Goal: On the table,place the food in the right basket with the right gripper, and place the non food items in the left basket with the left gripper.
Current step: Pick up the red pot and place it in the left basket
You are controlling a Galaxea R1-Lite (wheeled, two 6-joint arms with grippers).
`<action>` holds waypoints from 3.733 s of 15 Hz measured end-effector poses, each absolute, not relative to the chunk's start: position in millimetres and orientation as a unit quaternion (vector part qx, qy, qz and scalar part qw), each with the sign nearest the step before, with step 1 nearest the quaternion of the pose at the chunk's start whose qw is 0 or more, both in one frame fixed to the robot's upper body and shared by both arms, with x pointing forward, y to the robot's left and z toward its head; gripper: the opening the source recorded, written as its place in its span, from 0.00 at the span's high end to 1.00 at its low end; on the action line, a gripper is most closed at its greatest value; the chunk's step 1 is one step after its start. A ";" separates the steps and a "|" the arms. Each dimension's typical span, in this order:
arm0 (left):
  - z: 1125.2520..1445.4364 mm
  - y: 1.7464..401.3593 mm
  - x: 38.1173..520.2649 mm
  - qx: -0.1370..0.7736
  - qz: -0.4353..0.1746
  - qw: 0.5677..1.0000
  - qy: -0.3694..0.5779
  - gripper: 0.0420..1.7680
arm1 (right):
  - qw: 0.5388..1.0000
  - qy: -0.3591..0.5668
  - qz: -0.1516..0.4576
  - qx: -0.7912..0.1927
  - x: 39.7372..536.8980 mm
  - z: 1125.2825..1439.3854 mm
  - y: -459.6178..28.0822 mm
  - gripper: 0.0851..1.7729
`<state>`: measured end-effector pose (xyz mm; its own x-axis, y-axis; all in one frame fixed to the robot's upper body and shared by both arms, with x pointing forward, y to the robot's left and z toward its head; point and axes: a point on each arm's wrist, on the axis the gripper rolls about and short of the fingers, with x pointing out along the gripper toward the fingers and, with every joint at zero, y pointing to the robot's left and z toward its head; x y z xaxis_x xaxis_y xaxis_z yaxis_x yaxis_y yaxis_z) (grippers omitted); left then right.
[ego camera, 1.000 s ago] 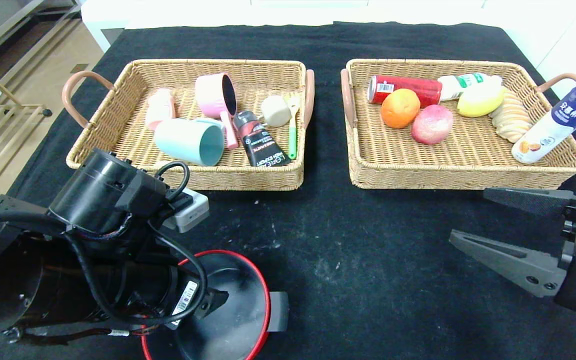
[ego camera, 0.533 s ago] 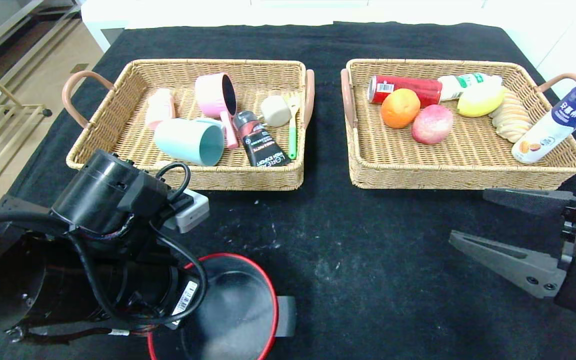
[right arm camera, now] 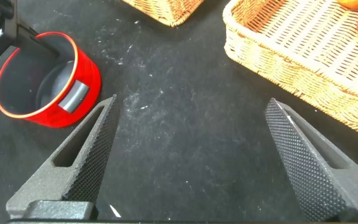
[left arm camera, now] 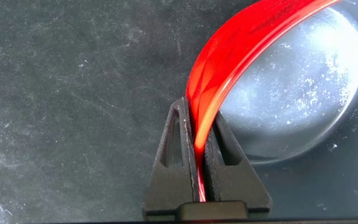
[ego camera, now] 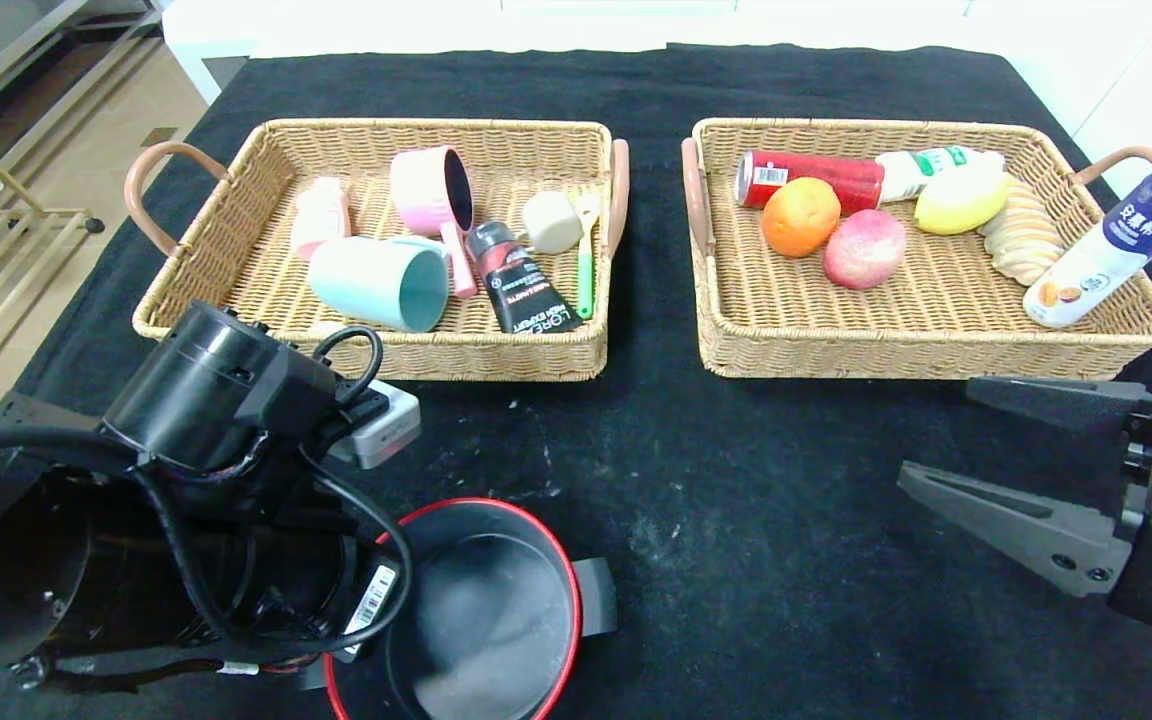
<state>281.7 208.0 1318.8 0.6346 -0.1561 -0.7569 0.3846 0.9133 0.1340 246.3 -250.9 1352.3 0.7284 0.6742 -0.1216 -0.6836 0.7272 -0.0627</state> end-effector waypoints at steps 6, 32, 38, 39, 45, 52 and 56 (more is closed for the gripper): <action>1318.8 208.0 281.6 0.143 -0.152 0.893 0.400 0.92 | 0.928 0.045 0.366 -0.052 246.3 1352.4 -250.9 0.04; 1441.3 248.6 295.8 -0.023 -0.071 0.974 0.216 0.92 | 0.928 0.045 0.366 -0.051 246.5 1352.3 -250.8 0.04; 1467.4 287.9 323.6 -0.073 0.010 0.982 0.171 0.92 | 0.928 0.045 0.366 -0.051 246.1 1352.6 -251.0 0.04; 1470.9 295.1 328.5 -0.078 0.024 0.983 0.164 0.92 | 0.928 0.045 0.366 -0.051 246.1 1352.6 -251.0 0.04; 1483.7 338.4 365.8 -0.104 0.091 0.985 0.103 0.92 | 0.928 0.044 0.366 -0.051 246.0 1352.8 -251.0 0.04; 1476.0 365.8 407.8 -0.114 0.128 0.983 0.067 0.92 | 0.928 0.046 0.366 -0.051 246.3 1351.8 -250.7 0.04; 1469.7 374.9 434.1 -0.116 0.144 0.982 0.041 0.92 | 0.927 0.050 0.368 -0.053 247.2 1349.9 -249.5 0.04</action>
<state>434.1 374.9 1469.7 0.9551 0.2736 -0.1141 -0.2927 0.9313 -0.2167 247.2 -249.5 1349.9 0.7241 0.6770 -0.1317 -0.6876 0.7236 -0.0608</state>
